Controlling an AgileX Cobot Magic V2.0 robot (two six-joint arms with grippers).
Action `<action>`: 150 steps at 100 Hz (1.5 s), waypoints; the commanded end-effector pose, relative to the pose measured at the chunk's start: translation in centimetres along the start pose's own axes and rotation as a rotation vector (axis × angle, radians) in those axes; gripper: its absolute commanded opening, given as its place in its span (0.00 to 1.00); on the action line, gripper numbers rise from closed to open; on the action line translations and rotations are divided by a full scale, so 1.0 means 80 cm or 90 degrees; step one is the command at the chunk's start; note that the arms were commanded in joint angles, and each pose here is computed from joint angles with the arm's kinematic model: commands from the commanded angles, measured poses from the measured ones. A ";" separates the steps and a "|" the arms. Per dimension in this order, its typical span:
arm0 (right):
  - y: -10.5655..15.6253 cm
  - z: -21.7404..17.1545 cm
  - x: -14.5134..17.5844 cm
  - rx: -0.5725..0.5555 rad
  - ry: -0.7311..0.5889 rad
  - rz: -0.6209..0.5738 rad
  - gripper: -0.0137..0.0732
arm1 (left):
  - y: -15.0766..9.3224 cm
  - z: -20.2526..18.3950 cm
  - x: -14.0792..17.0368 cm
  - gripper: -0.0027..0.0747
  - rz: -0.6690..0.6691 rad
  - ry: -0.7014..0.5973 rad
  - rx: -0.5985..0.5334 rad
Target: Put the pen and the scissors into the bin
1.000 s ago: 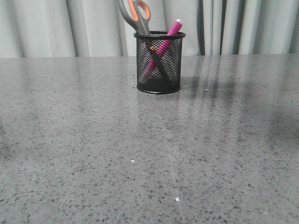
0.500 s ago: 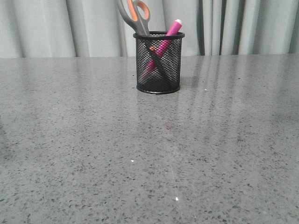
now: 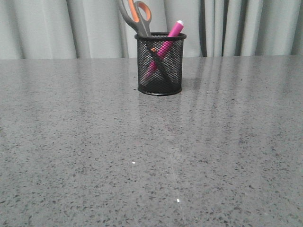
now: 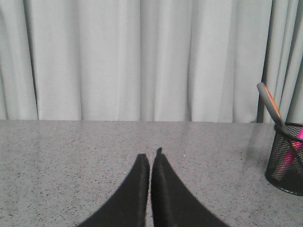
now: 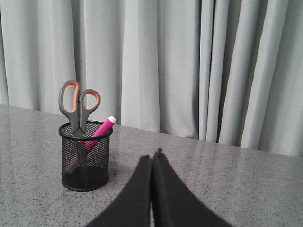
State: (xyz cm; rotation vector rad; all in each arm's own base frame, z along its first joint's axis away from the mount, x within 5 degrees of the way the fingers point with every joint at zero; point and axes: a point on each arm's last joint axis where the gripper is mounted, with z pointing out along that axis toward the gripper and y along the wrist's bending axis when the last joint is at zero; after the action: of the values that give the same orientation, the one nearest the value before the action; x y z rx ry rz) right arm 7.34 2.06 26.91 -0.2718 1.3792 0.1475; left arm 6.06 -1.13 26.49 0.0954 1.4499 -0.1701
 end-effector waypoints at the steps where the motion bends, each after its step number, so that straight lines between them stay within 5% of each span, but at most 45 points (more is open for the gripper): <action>1: -0.006 -0.012 -0.009 0.035 -0.083 -0.004 0.08 | 0.003 -0.008 -0.003 0.01 -0.023 -0.034 -0.017; 105: -0.004 -0.024 0.000 0.027 -0.090 -0.003 0.08 | 0.004 -0.014 -0.002 0.01 -0.044 -0.053 -0.020; 123: -0.004 -0.024 0.000 0.027 -0.090 -0.003 0.08 | 0.006 -0.013 -0.002 0.01 0.014 -0.061 -0.035; 137: -0.004 -0.024 0.000 0.027 -0.090 -0.003 0.08 | 0.007 -0.011 0.013 0.01 0.031 -0.090 -0.039; 150: -0.004 -0.024 0.000 0.027 -0.090 -0.003 0.08 | 0.008 -0.009 0.045 0.01 0.007 -0.012 -0.043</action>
State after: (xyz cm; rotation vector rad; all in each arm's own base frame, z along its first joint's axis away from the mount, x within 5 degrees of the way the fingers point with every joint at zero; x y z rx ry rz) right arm 5.71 1.53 25.30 -0.2580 1.3155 0.1579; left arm 5.74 -0.64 22.70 0.0725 1.4442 -0.1117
